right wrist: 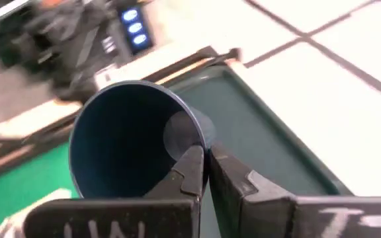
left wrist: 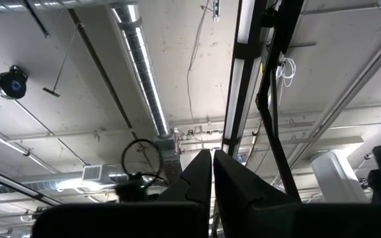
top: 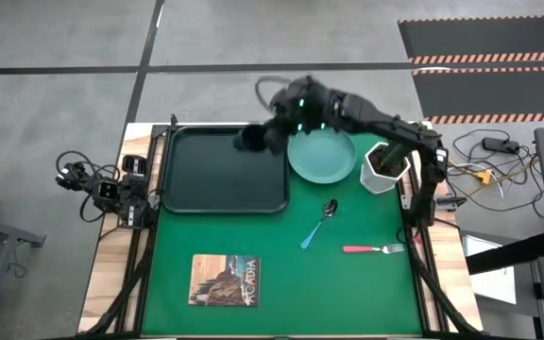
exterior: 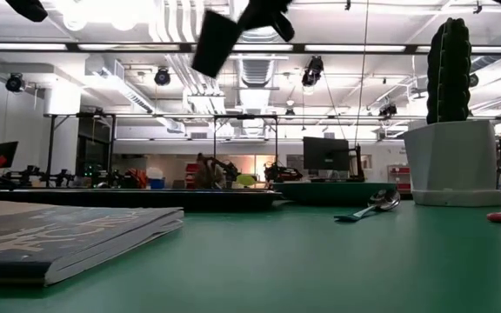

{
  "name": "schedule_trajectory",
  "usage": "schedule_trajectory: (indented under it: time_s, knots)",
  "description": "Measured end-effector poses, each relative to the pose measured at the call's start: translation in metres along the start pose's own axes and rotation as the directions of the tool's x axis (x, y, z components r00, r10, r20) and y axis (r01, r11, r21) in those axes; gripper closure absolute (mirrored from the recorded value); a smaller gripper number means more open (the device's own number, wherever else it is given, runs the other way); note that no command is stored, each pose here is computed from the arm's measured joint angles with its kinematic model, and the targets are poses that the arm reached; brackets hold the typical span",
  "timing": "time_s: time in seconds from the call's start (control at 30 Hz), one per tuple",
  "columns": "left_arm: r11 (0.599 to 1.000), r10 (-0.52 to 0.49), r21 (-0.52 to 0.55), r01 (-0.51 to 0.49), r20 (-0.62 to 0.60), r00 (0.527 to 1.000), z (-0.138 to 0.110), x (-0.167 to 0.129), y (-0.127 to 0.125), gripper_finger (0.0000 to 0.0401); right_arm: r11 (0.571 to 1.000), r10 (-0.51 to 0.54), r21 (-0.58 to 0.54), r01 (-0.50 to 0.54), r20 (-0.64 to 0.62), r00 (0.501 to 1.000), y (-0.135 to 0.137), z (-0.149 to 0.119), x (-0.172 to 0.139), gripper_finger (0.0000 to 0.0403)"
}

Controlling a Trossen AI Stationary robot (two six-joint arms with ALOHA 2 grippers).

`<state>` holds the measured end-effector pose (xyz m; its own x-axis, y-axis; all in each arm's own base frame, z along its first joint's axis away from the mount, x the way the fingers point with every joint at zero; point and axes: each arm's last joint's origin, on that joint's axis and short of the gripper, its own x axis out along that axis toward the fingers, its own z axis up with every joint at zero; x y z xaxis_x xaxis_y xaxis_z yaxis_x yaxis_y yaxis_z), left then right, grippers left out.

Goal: Pick and place plate/cup/fork/spoon on tray
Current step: Put the black cup on the top right of the black tray

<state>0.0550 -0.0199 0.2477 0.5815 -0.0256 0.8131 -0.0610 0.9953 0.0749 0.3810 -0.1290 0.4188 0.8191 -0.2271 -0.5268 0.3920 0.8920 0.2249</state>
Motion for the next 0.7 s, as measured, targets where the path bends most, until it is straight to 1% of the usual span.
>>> schedule_trajectory:
  time_s: [0.13, 0.3, 0.57, 0.7]
  knots:
    - [1.0, 0.0, 0.0, 0.0, 0.001, 1.0, 0.0, 0.0, 0.0, 0.0401, 0.994, -0.076, 0.077, 0.078, -0.036, 0.996, -0.034, -0.003, 0.005, 0.0394]
    - [1.0, 0.001, 0.0, -0.001, 0.002, 1.0, 0.0, 0.0, 0.0, 0.0401, 0.983, -0.134, 0.112, 0.145, -0.1, 0.986, -0.063, -0.018, 0.019, 0.0394]
    - [1.0, 0.002, -0.001, -0.002, 0.003, 1.0, 0.001, 0.0, 0.0, 0.0401, 0.974, -0.155, 0.153, 0.167, -0.087, 0.984, -0.086, -0.042, 0.052, 0.0394]
    - [1.0, 0.005, -0.002, -0.005, 0.01, 1.0, 0.001, 0.0, 0.001, 0.0401, 0.958, -0.168, 0.214, 0.191, -0.123, 0.978, -0.099, -0.057, 0.081, 0.0394]
